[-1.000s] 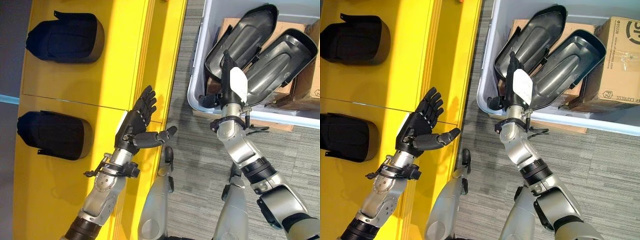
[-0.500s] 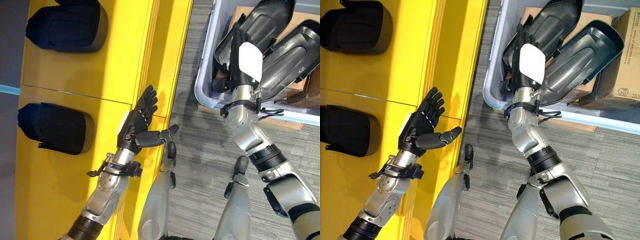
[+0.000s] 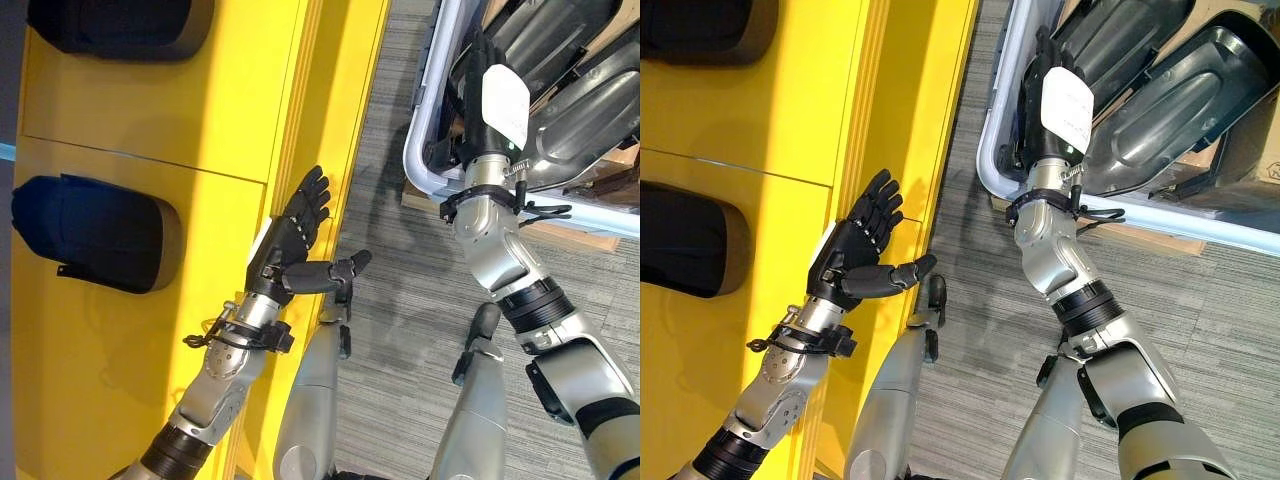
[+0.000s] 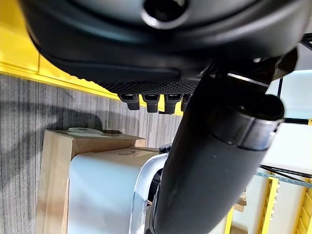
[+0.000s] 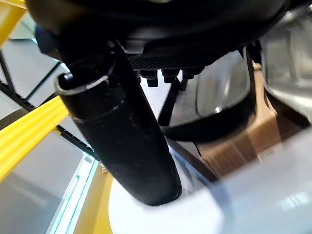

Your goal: Move parts from the plastic box to the shelf.

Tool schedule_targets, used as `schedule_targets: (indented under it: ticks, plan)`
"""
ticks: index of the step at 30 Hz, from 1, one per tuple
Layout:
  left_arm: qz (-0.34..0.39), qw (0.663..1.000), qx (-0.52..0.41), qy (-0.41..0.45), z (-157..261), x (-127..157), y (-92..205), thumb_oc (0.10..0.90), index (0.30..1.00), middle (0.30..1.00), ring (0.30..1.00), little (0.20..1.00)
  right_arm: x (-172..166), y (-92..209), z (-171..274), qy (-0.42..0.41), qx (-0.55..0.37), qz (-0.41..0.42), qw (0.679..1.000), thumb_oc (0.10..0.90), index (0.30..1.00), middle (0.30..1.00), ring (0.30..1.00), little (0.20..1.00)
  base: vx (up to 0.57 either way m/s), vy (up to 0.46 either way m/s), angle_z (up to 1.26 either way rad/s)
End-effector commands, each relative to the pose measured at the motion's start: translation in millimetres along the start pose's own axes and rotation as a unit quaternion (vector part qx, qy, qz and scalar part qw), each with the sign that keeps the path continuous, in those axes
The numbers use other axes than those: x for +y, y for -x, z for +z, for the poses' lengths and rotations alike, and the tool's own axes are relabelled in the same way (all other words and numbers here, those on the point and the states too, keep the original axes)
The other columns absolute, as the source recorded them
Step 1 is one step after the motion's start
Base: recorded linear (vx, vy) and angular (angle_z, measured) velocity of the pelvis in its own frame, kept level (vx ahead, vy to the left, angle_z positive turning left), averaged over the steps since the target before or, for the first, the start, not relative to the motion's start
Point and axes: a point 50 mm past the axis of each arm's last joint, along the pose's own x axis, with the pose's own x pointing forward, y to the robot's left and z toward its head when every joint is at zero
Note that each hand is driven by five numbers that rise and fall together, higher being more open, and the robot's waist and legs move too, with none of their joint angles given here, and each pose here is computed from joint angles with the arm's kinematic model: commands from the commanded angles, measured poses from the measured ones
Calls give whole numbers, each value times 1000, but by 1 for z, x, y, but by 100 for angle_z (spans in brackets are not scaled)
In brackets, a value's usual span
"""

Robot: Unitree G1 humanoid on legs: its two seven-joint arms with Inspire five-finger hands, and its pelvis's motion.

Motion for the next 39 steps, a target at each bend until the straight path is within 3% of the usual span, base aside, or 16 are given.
schedule_targets:
  ticks: [1, 9, 14, 22, 28, 30, 35, 39]
  plan:
    - [0, 990, -139, -6, 49, -10, -8, 900, 1000, 1000, 1000, 1000, -35, -20, 30, -52, -55, -99, 992, 900, 1000, 1000, 1000, 1000, 101, 19, -2]
    - [22, 989, -146, -12, 47, -15, -9, 900, 1000, 1000, 1000, 1000, -44, -14, 26, -39, -70, -158, 984, 900, 1000, 1000, 1000, 1000, 51, 68, -3]
    - [32, 987, -154, -1, 46, -14, -8, 900, 1000, 1000, 1000, 1000, -44, -9, 19, -80, -45, -157, 983, 900, 1000, 1000, 1000, 1000, 50, 67, 0]
    - [36, 987, -156, 0, 46, -12, -8, 900, 1000, 1000, 1000, 1000, -51, -17, 16, -3, -57, -155, 986, 900, 1000, 1000, 1000, 1000, 33, 38, 0]
    - [33, 988, -152, 1, 43, -6, -6, 900, 1000, 1000, 1000, 1000, -81, -42, 19, 114, -66, -166, 977, 900, 1000, 1000, 1000, 1000, 24, 11, 4]
    - [30, 988, -152, -2, 43, -6, -5, 900, 1000, 1000, 1000, 1000, -81, -46, 19, 90, -47, -140, 985, 900, 1000, 1000, 1000, 1000, 15, -10, -7]
    - [30, 987, -156, -7, 42, -8, -2, 900, 1000, 1000, 1000, 1000, -90, -59, 8, 180, 4, -145, 973, 900, 1000, 1000, 1000, 1000, 19, 12, 8]
    - [26, 987, -160, -11, 41, -7, 0, 900, 1000, 1000, 1000, 1000, -88, -65, -16, 145, 81, -116, 979, 900, 1000, 1000, 1000, 1000, 8, 2, -18]
